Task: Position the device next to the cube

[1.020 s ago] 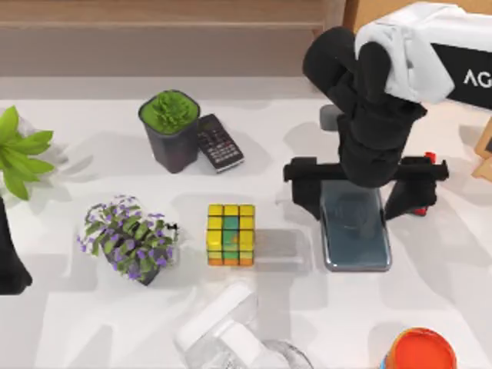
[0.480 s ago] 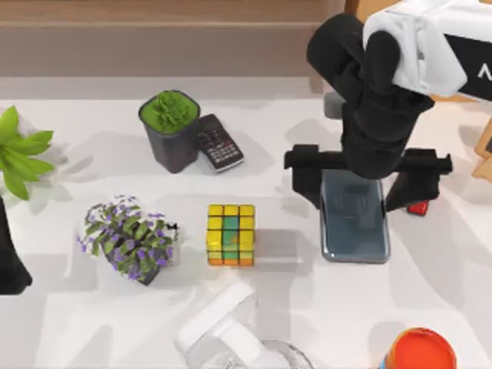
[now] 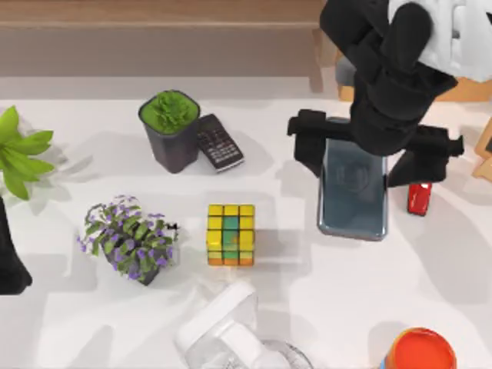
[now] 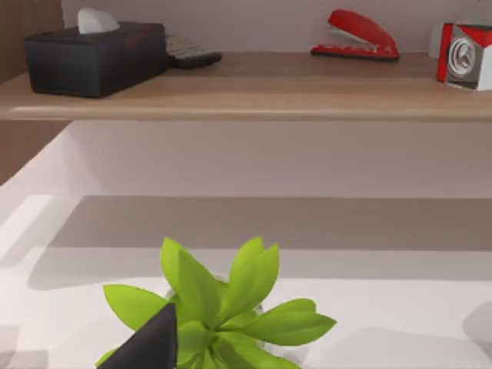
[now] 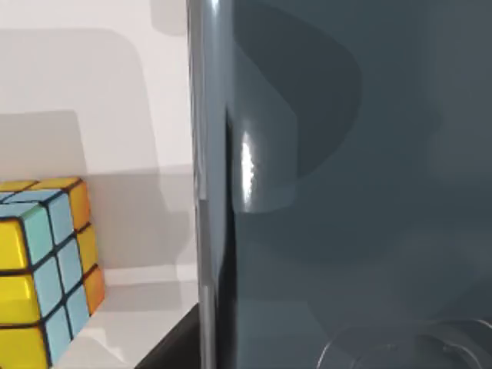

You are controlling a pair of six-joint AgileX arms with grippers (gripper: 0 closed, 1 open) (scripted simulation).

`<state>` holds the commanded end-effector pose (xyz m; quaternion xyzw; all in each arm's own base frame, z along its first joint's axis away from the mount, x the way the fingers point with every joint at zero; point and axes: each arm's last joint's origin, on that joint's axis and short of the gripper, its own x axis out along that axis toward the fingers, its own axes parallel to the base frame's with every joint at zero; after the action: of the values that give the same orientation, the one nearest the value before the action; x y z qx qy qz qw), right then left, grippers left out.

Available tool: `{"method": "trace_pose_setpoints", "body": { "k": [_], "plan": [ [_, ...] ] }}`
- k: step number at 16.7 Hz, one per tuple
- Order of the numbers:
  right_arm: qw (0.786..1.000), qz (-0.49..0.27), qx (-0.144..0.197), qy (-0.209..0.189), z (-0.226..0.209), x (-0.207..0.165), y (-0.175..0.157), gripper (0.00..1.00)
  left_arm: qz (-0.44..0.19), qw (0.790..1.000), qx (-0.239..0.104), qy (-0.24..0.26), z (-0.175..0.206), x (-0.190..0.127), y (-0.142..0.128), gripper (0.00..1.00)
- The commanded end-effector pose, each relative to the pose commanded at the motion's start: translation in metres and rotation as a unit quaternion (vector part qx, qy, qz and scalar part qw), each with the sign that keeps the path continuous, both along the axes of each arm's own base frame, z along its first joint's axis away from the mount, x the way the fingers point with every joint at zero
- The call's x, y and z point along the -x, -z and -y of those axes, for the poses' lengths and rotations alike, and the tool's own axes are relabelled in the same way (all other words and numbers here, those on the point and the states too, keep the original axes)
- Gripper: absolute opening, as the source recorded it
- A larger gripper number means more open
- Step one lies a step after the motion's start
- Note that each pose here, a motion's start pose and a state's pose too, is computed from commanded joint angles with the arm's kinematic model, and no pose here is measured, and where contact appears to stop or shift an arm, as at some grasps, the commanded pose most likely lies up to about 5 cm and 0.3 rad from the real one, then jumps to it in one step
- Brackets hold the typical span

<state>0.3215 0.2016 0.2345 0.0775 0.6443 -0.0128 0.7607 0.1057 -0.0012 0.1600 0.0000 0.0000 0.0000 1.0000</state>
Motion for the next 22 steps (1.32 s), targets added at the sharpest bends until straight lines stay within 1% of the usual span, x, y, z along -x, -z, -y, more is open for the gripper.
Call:
{"method": "trace_pose_setpoints", "body": {
  "k": [6,12,17,22],
  "plan": [
    [0.998,0.053,-0.029,0.021,0.003,0.003,-0.03,0.0,0.0,1.0,0.0,0.0,0.0,0.0,0.0,1.0],
    [0.994,0.092,-0.049,0.024,0.003,0.003,-0.045,0.0,0.0,1.0,0.0,0.0,0.0,0.0,0.0,1.0],
    [0.993,0.103,-0.052,0.011,0.0,-0.002,-0.041,0.0,0.0,1.0,0.0,0.0,0.0,0.0,0.0,1.0],
    [0.996,0.084,-0.04,-0.012,-0.006,-0.008,-0.017,0.0,0.0,1.0,0.0,0.0,0.0,0.0,0.0,1.0]
  ]
}}
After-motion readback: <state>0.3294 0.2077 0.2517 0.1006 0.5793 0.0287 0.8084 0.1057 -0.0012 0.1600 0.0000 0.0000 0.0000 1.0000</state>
